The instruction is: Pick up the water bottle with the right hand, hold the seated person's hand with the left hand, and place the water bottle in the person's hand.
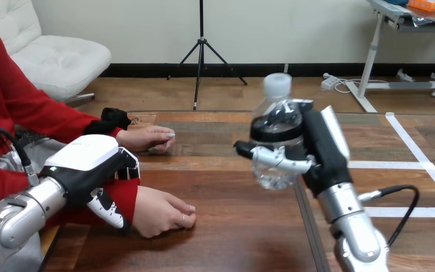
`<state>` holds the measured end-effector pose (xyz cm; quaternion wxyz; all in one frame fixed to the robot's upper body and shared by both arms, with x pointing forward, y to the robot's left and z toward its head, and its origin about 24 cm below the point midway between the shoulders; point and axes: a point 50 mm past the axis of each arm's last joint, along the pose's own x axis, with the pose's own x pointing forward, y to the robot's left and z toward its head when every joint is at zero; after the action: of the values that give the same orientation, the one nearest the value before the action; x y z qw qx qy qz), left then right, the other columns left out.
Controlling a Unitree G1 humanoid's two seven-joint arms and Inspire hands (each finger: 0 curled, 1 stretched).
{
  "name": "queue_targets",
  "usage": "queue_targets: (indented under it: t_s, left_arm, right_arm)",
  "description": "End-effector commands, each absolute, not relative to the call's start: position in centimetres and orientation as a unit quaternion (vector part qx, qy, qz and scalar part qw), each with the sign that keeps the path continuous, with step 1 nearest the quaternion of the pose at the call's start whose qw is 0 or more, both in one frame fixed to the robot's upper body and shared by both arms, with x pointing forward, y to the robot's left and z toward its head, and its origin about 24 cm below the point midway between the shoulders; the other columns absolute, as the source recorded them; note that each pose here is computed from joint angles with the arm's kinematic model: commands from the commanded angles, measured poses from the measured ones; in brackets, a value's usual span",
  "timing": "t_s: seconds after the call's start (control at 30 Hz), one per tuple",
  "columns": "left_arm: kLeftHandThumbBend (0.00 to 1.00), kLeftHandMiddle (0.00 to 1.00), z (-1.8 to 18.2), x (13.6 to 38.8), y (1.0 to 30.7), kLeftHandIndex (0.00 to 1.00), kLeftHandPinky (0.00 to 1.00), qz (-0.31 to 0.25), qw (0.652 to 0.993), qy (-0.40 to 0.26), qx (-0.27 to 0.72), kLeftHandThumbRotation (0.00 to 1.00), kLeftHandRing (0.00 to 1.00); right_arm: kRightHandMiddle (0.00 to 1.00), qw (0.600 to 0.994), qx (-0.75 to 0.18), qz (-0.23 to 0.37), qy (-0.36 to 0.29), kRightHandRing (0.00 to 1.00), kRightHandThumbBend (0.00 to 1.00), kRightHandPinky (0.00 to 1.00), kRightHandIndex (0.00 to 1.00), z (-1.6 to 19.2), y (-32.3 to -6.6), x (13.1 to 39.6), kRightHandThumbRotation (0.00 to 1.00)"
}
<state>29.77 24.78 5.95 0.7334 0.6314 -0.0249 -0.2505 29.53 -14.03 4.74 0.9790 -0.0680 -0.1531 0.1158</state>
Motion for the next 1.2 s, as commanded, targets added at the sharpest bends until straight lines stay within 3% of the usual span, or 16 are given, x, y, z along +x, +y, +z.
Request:
queue_targets:
  t_s: [0.0,1.17]
  left_arm:
    - [0.94,0.45,8.3,30.9,23.4,0.46,0.35,-0.234,0.744,-0.070,0.622,0.00,0.40]
    - [0.96,0.44,8.6,30.5,23.6,0.45,0.32,-0.236,0.735,-0.072,0.631,0.00,0.37]
  right_arm:
    - [0.16,0.962,-0.060,0.121,-0.239,0.13,0.70,0.08,0.19,8.8,-12.6,31.5,0.00]
    - [0.17,0.960,-0.031,0.129,-0.247,0.13,0.70,0.08,0.19,8.8,-11.8,30.9,0.00]
